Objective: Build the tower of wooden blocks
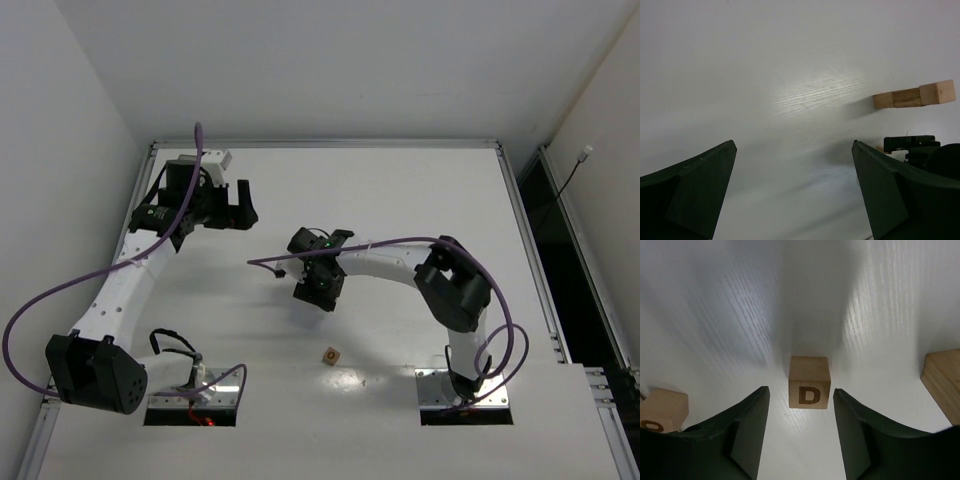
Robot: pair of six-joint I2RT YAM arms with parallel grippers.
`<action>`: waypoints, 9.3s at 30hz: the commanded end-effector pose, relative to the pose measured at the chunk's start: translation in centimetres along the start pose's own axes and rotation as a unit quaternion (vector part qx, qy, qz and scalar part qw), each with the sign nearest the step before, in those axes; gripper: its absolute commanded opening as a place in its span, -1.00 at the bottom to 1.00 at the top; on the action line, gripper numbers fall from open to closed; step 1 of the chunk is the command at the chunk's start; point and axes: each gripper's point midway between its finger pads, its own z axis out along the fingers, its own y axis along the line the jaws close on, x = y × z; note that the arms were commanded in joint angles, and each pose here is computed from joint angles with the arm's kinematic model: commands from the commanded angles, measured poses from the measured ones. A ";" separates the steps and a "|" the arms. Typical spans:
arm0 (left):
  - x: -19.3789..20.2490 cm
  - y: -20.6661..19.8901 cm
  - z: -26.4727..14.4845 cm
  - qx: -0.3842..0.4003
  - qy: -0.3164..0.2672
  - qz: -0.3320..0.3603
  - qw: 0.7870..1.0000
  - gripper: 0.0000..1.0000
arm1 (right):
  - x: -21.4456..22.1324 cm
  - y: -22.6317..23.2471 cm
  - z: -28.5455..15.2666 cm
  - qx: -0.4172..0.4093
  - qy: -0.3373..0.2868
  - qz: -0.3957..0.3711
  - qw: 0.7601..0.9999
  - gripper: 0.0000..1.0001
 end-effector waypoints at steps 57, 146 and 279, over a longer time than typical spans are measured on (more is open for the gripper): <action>0.4 -4.0 0.6 0.131 -0.042 0.050 0.989 0.91 | -3.8 -12.9 -18.5 0.019 -0.083 -0.113 0.990 -0.99; 0.9 -4.3 2.0 0.148 -0.021 0.031 0.988 0.91 | -3.3 -11.9 -14.3 0.000 -0.014 -0.136 0.991 -0.71; 4.7 -3.5 0.3 0.132 -0.014 0.054 0.990 1.00 | -5.3 -11.0 -25.3 0.131 -0.161 -0.102 0.973 0.70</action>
